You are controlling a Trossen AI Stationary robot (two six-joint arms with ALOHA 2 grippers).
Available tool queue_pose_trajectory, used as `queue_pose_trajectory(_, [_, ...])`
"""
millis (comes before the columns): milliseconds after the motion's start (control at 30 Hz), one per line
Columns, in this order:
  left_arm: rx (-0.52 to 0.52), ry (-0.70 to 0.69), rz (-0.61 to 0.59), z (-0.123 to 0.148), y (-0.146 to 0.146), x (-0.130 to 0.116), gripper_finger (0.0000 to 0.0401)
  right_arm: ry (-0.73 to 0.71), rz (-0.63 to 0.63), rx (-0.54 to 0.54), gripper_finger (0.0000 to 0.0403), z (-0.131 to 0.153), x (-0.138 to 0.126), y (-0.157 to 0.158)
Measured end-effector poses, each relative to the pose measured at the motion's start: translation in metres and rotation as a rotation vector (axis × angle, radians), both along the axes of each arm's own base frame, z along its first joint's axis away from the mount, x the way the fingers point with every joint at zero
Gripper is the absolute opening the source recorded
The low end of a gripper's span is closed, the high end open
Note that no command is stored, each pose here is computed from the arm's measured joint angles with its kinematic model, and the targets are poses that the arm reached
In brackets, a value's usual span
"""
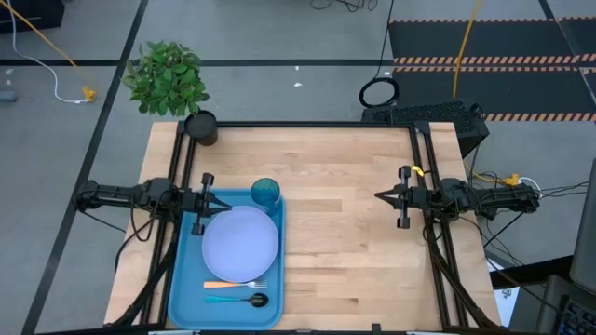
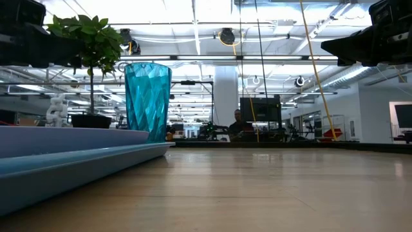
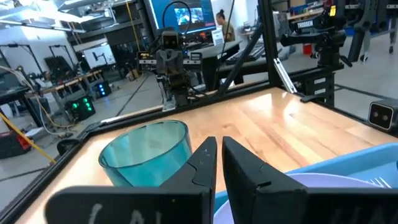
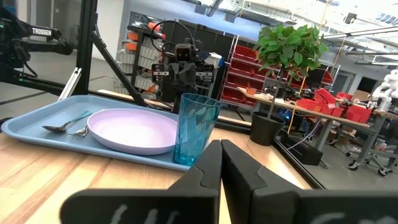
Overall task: Pick and place plate/cup/fork/spoon on tray
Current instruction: Return to Home Position
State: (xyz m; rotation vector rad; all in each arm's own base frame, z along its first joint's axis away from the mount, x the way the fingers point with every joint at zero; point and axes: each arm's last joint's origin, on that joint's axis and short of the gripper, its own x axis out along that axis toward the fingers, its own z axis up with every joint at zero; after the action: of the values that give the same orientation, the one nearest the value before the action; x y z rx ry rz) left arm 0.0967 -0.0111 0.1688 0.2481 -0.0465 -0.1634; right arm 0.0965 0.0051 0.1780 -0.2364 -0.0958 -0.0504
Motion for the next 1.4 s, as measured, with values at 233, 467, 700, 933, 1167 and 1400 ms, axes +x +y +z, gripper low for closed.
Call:
queue_pose_trajectory(233, [-0.021, 0.004, -0.001, 0.0000, 0.0000, 0.0000, 0.0030, 0.000, 0.000, 0.000, 0.0000, 0.0000, 0.0000, 0.0000])
queue_pose_trajectory(467, [-0.021, 0.004, -0.001, 0.0000, 0.0000, 0.0000, 0.0031, 0.000, 0.000, 0.000, 0.0000, 0.0000, 0.0000, 0.0000])
queue_pose_trajectory(700, [-0.021, 0.004, -0.001, 0.0000, 0.0000, 0.0000, 0.0031, 0.000, 0.000, 0.000, 0.0000, 0.0000, 0.0000, 0.0000])
queue_pose_trajectory(933, [-0.021, 0.004, -0.001, 0.0000, 0.0000, 0.0000, 0.0031, 0.000, 0.000, 0.000, 0.0000, 0.0000, 0.0000, 0.0000])
queue_pose_trajectory(1167, [-0.021, 0.004, -0.001, 0.0000, 0.0000, 0.0000, 0.0031, 0.000, 0.000, 0.000, 0.0000, 0.0000, 0.0000, 0.0000])
queue_pose_trajectory(1400, [-0.021, 0.004, -0.001, 0.0000, 0.0000, 0.0000, 0.0031, 0.000, 0.000, 0.000, 0.0000, 0.0000, 0.0000, 0.0000])
